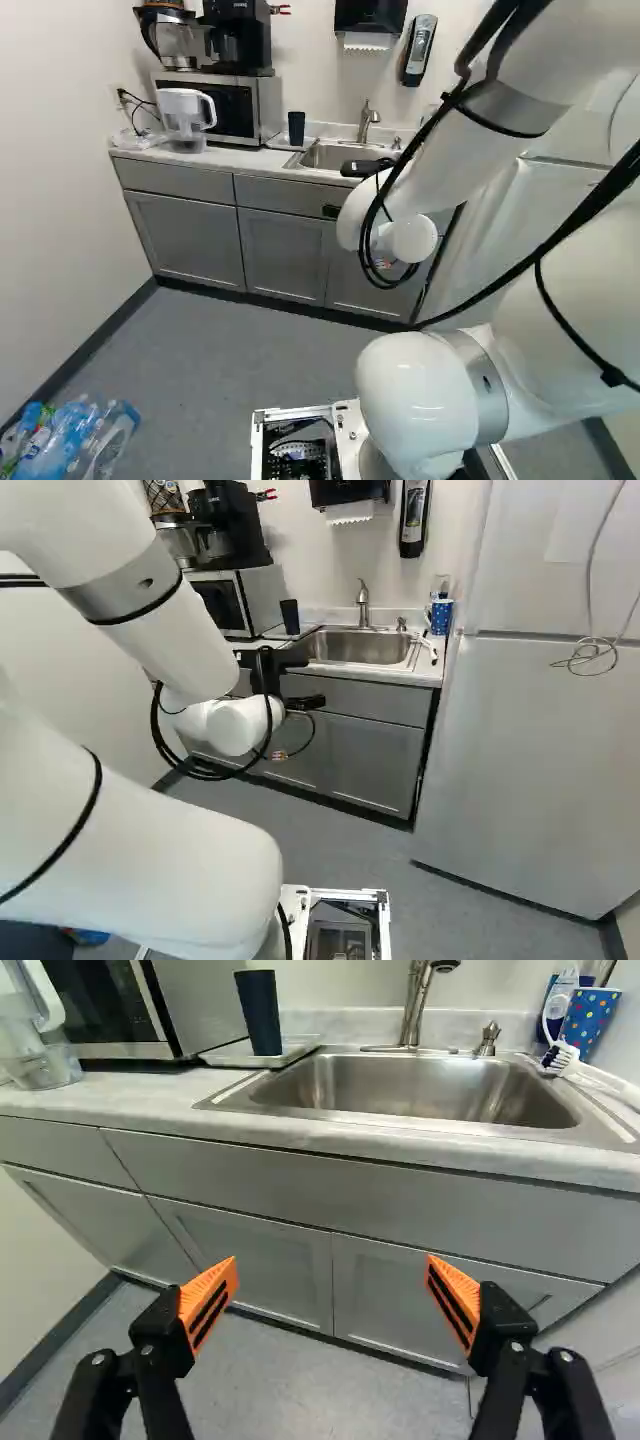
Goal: Rinse the cup and place it in the tray
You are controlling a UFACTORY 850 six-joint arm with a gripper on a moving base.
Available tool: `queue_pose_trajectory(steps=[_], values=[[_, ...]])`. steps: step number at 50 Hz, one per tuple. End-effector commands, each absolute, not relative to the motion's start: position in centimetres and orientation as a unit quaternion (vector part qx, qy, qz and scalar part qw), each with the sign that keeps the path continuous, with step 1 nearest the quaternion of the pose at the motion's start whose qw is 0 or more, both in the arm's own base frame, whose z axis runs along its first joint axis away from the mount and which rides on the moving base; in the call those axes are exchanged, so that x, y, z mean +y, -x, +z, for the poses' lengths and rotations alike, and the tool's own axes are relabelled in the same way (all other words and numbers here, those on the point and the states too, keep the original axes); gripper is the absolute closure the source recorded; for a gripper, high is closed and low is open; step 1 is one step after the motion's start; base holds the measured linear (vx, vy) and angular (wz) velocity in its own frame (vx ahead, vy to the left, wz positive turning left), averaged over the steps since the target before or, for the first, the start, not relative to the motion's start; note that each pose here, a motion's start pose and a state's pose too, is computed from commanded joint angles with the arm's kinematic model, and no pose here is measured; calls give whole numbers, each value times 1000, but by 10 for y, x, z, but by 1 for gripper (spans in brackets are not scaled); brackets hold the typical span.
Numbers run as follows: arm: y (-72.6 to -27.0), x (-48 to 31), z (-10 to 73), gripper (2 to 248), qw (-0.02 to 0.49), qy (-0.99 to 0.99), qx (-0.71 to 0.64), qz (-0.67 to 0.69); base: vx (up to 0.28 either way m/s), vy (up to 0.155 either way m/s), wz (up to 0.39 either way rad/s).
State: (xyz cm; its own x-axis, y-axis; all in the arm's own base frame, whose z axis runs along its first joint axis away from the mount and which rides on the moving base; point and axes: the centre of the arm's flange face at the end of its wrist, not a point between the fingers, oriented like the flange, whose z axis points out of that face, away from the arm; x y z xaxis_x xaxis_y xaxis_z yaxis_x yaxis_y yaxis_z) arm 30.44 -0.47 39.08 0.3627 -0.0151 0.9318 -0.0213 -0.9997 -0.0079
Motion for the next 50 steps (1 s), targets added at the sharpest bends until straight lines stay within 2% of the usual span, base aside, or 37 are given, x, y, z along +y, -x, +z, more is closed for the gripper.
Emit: queue_pose_trajectory(steps=[25, 50], values=[[-278, -1, 371, 3, 1, -817, -2, 577, 0, 0, 0], [-270, 0, 366, 3, 0, -814, 0, 581, 0, 0, 0]])
